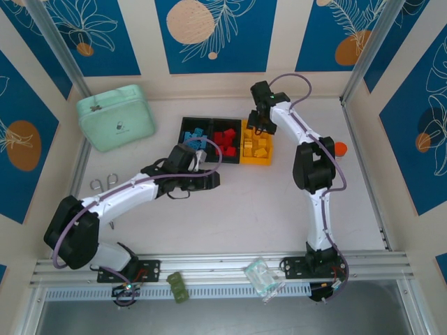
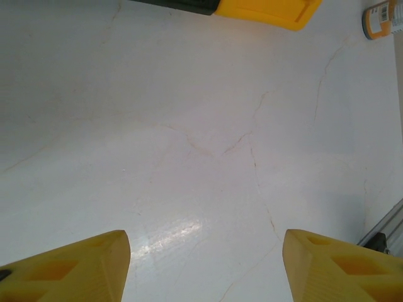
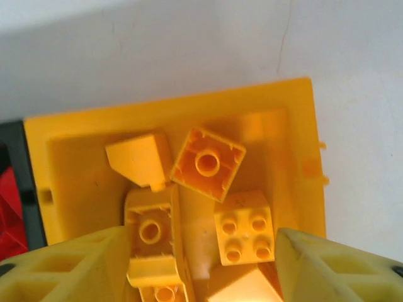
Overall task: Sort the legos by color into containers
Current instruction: Place the lego in the container, then reset both arms
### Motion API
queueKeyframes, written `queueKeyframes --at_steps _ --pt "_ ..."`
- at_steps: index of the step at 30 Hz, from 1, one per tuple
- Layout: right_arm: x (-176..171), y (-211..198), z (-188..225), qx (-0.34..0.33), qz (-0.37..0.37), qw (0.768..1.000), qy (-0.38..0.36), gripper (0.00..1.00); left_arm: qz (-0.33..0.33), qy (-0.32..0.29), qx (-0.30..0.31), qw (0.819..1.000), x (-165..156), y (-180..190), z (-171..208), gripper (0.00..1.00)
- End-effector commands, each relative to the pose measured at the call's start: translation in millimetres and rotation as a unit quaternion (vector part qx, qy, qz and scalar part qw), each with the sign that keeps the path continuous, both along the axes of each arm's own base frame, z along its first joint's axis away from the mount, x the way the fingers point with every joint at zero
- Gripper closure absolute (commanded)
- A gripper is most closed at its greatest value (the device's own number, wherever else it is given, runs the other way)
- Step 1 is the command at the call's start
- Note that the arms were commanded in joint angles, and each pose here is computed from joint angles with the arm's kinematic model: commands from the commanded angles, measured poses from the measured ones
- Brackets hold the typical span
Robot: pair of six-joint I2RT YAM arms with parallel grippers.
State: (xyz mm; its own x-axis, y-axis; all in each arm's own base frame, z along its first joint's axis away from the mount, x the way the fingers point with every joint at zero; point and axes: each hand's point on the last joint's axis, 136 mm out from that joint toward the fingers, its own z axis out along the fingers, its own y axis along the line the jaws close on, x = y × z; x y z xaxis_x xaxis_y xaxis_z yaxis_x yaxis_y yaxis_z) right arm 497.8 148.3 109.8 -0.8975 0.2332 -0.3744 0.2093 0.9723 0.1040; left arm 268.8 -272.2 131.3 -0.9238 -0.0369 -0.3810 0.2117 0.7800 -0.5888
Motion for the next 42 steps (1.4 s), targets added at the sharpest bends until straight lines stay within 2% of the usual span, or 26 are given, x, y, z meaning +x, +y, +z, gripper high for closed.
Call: queueKeyframes --at_steps 1,3,8,13,17,20,23,25,28,30,32,34,39,40,42 --pt "-20 2 39 0.018 0.009 0.999 -0.039 0.33 0.019 -0.022 0.027 0.999 2 24 3 0.30" --pt "-33 -1 42 0.027 0.009 0.999 -0.046 0.29 0.038 -0.031 0.045 0.998 7 40 2 0.27" --pt "-68 -14 42 0.036 0.010 0.997 -0.067 0.19 0.083 -0.057 0.089 0.991 21 83 7 0.00" --pt "-102 -35 44 0.040 0.005 0.995 -0.094 0.08 0.136 -0.086 0.145 0.976 38 131 15 0.01" --pt "-124 -54 43 0.033 -0.007 0.993 -0.110 0.06 0.174 -0.116 0.198 0.958 52 169 21 0.01" --pt "-136 -79 41 0.000 -0.033 0.991 -0.133 0.07 0.209 -0.141 0.235 0.939 63 201 27 0.01" --pt "-145 -108 39 -0.054 -0.069 0.982 -0.169 0.06 0.230 -0.199 0.258 0.917 74 228 35 0.01" --pt "-150 -124 41 -0.086 -0.087 0.972 -0.200 0.04 0.260 -0.238 0.274 0.895 77 250 39 0.01" --pt "-151 -135 51 -0.134 -0.070 0.948 -0.281 0.00 0.293 -0.287 0.298 0.862 78 275 36 0.01" --pt "-154 -138 51 -0.154 -0.053 0.932 -0.325 0.01 0.302 -0.306 0.304 0.850 80 284 30 0.01" --pt "-155 -143 51 -0.168 -0.045 0.918 -0.356 0.01 0.305 -0.306 0.309 0.847 85 290 21 0.01" --pt "-155 -151 42 -0.167 -0.050 0.917 -0.358 0.01 0.295 -0.312 0.316 0.846 94 290 6 0.01" --pt "-150 -146 20 -0.160 -0.011 0.899 -0.407 0.01 0.299 -0.366 0.317 0.823 113 290 -12 0.01" --pt "-148 -145 23 -0.159 -0.006 0.891 -0.426 0.01 0.288 -0.362 0.318 0.828 114 287 -15 0.01" --pt "-144 -137 22 -0.138 0.022 0.888 -0.439 0.01 0.287 -0.377 0.310 0.824 116 285 -22 0.01"
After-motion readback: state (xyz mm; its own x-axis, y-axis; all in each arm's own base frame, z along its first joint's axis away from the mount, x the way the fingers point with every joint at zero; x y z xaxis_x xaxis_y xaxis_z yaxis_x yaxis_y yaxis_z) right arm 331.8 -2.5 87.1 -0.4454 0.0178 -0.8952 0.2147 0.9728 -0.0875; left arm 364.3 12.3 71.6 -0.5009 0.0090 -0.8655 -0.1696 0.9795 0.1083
